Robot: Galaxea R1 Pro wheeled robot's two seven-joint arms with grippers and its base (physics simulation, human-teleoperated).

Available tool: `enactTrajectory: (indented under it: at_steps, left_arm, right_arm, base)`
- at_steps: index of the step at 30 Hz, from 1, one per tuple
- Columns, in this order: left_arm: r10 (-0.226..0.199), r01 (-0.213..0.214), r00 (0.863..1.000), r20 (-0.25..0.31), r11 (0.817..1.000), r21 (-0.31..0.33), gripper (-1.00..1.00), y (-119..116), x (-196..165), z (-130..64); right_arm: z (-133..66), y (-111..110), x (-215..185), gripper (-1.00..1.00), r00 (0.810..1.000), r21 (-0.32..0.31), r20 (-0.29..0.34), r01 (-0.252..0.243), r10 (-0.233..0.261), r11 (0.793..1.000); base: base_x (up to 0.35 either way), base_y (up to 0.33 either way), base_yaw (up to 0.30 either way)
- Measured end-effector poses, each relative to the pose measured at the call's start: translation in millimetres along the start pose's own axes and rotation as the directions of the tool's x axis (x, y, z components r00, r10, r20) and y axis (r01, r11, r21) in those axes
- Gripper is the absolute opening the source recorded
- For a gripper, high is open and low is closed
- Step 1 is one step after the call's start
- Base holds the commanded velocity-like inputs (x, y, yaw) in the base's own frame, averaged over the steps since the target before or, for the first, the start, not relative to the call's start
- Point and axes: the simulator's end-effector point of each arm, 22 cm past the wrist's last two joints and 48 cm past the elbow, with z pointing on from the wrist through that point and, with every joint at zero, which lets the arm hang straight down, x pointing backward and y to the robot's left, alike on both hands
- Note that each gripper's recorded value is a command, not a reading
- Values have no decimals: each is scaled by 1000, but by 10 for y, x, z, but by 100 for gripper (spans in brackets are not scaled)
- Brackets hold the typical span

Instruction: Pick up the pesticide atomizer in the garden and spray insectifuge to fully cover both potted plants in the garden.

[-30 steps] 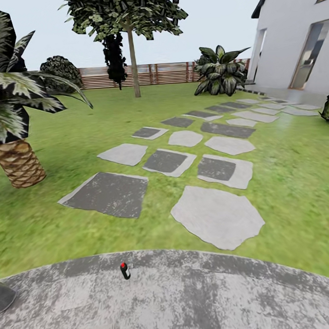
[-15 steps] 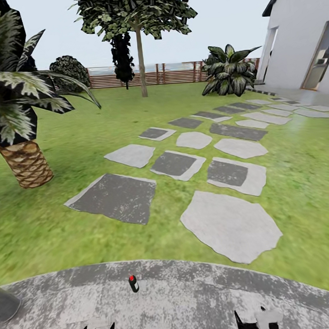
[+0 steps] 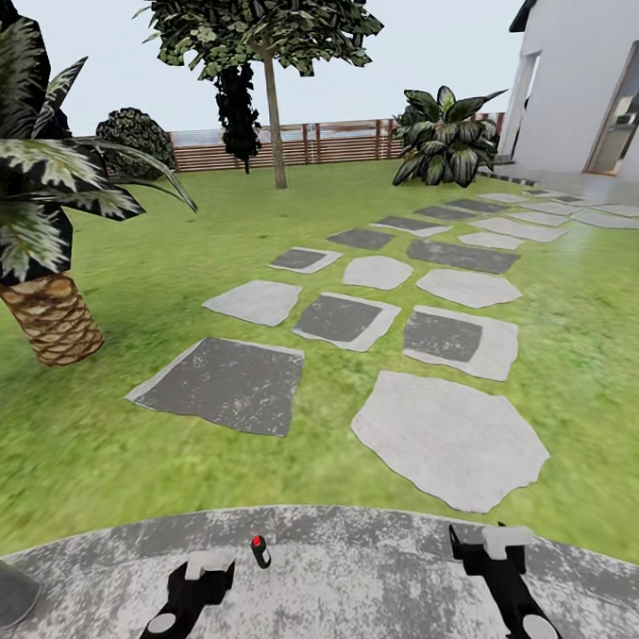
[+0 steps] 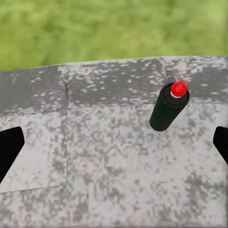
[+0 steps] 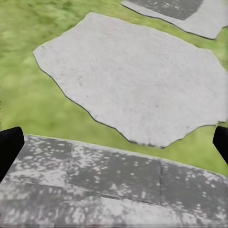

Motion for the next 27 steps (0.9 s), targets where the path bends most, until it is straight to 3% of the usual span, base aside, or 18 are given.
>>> enactTrajectory:
  at_steps: [12,23,27]
  left_arm:
    - [1,-1,1000,-15,1000,2,100,-12,-10,15]
    - [-8,8,1000,-16,1000,-2,100,9,-21,17]
    - [-7,7,1000,-15,1000,-2,100,3,-23,19]
  right_arm:
    - [-19,4,164,100,999,1,-38,3,-3,1000]
    - [-26,7,185,100,999,-1,-42,6,-6,1000]
    - [-25,9,187,100,999,-1,-42,4,-4,1000]
  base:
    - [7,0,0]
    - [310,-32,0]
    - [106,-1,0]
